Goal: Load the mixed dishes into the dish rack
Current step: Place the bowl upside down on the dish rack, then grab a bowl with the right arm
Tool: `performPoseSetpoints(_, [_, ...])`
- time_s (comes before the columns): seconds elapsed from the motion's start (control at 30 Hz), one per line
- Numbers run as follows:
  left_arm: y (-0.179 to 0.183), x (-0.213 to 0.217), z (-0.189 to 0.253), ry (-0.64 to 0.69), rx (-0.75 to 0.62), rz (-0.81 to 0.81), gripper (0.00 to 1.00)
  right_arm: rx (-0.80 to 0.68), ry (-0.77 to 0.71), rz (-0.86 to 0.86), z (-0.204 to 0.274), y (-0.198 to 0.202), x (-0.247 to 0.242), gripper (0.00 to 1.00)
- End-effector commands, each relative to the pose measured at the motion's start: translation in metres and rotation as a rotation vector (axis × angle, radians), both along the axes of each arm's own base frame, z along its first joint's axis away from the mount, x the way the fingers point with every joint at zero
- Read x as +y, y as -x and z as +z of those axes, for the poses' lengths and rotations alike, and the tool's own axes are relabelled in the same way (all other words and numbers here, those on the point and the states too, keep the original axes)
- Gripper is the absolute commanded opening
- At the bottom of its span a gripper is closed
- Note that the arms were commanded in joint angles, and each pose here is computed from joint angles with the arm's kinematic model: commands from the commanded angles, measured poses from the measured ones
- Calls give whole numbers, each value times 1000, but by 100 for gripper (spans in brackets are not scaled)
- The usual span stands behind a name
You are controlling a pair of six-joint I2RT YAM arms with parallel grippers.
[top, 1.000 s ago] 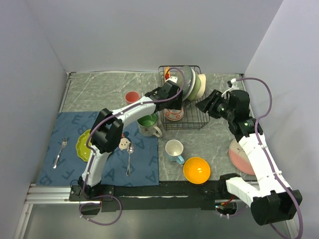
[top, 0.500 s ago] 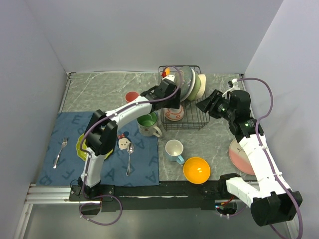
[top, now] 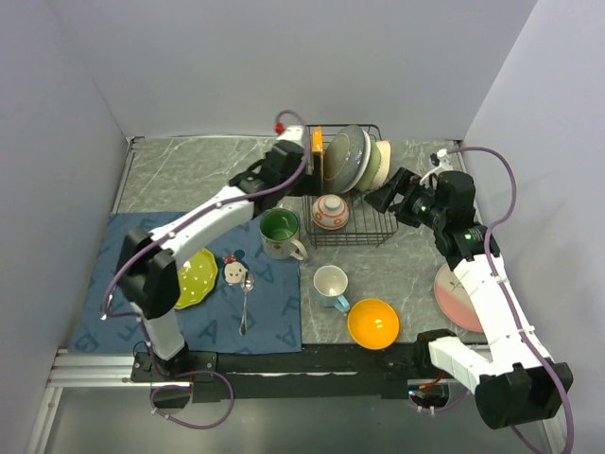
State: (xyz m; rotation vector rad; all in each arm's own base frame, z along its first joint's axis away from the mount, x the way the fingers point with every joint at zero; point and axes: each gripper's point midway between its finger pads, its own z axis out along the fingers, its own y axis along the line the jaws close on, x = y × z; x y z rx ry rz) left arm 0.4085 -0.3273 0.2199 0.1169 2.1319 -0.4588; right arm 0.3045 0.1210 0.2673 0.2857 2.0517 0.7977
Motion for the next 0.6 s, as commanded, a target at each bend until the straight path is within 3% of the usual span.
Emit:
performPoseSetpoints(0.0, [-13,66,21,70,-36,166,95,-90,19,47,27,-2,2,100])
performPoseSetpoints(0.13, [-8,108,10,80,-20,255,99,-89,32,86,25,0,6,100])
performPoseSetpoints(0.3, [4,148,-5,53,1,335,97,-71,20,126,20,2,13,100])
performPoseSetpoints(0.57, [-6,177,-27,113,51,408,97,-16,20,147,2,4,21,96])
